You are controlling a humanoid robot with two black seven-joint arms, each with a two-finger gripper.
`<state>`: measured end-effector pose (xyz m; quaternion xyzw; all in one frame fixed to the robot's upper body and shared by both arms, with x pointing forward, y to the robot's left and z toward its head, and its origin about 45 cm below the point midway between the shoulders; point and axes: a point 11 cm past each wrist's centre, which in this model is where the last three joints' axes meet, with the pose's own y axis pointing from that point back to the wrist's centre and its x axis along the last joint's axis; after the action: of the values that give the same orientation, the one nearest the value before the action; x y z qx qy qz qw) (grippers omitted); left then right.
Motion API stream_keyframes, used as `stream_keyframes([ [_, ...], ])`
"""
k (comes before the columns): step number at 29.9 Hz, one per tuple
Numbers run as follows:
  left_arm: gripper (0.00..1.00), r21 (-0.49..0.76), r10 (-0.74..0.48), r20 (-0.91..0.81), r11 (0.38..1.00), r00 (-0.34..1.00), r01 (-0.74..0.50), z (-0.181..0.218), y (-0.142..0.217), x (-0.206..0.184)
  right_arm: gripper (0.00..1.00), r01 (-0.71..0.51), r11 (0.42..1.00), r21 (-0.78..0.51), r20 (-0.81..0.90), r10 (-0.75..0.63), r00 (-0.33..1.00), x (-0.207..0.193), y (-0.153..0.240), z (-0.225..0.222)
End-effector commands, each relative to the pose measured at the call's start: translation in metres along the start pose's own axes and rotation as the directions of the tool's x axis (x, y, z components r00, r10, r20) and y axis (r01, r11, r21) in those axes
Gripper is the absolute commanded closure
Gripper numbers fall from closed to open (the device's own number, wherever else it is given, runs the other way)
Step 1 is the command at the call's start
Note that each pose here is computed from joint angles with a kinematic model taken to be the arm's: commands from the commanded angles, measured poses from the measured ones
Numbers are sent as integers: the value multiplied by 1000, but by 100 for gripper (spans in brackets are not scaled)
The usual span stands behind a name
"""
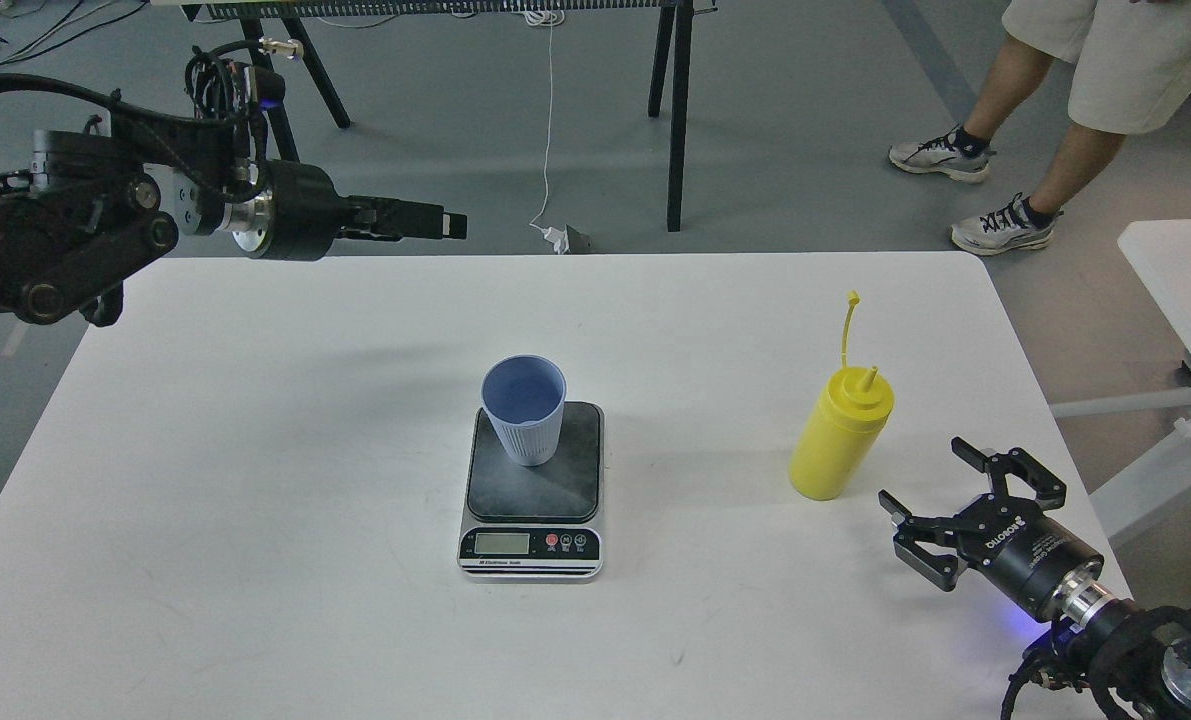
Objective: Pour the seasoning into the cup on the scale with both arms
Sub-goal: 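Move the right gripper to the yellow squeeze bottle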
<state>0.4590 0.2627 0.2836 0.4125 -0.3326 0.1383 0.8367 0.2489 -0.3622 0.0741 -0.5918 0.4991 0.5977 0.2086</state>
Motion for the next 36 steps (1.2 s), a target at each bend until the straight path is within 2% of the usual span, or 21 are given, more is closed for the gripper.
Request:
stream_keyframes([
  [1, 1, 3, 1, -3, 1000, 1000, -1, -2, 1, -1, 1, -2, 1000, 1, 1, 2, 1000, 3, -8, 4],
  [7, 1, 6, -9, -14, 1000, 1000, 9, -5, 0, -7, 1, 6, 1000, -27, -5, -6, 1000, 3, -26, 19],
  [21, 1, 10, -15, -24, 1000, 1000, 16, -9, 0, -12, 1, -4, 1000, -28, -10, 4, 1000, 5, -50, 24],
  [36, 1, 11, -21, -32, 1000, 999, 21, -11, -1, -17, 1, 32, 997, -65, -44, -35, 998, -11, -76, 38],
])
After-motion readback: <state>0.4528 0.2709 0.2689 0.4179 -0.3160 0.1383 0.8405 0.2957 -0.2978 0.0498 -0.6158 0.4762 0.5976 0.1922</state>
